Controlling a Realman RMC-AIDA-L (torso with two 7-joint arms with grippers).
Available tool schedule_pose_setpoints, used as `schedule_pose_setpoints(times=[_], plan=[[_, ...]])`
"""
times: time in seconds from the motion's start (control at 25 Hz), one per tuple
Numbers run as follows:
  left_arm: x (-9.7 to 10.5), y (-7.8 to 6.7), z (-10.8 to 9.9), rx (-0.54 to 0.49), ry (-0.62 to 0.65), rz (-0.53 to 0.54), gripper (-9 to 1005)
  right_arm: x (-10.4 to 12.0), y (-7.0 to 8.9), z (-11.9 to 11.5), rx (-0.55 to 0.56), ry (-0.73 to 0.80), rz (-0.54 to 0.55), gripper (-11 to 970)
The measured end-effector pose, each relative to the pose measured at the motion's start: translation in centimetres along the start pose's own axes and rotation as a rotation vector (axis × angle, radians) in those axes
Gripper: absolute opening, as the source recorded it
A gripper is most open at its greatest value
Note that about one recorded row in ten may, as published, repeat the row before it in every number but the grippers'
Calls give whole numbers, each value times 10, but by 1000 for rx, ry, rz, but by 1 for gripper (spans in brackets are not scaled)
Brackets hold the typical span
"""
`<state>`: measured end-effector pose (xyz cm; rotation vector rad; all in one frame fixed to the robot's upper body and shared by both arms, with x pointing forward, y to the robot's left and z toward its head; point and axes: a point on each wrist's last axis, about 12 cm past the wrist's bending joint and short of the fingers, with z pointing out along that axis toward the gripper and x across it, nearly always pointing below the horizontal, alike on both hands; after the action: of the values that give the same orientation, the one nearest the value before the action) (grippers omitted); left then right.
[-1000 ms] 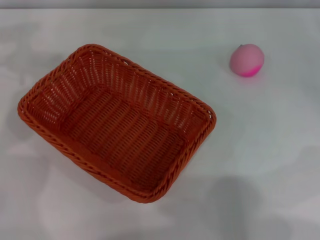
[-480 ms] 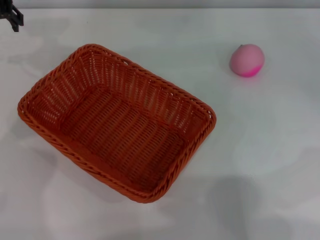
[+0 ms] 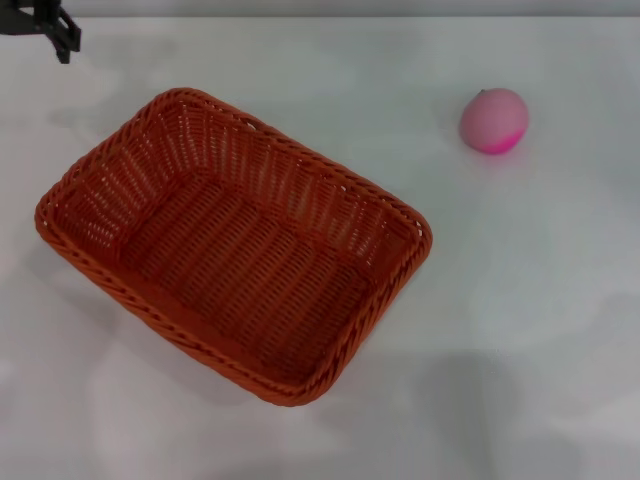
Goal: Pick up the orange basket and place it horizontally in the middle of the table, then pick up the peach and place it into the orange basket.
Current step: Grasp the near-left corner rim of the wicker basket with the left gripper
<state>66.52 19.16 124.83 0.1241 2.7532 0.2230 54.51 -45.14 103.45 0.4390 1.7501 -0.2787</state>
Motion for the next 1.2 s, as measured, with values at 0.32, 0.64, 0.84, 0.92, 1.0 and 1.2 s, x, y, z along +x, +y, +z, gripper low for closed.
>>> schedule_pose_setpoints(times=[0.32,0.64,0.84,0.92,1.0,1.2], plan=[[-2,-23,-8,31,-9,72,871,3,1,0,6,21,4,866],[7,-44,-5,54,11,137,872,7,-1,-2,18,34,15,866],[12,-53,-3,60,24,159,872,8,-1,-2,24,41,18,866],[14,-55,-2,62,29,164,872,7,-1,-2,24,42,18,866],[15,-56,-1,62,34,166,872,7,-1,-2,23,42,18,866],[19,-57,2,71,46,168,872,6,-1,-1,24,41,17,866]])
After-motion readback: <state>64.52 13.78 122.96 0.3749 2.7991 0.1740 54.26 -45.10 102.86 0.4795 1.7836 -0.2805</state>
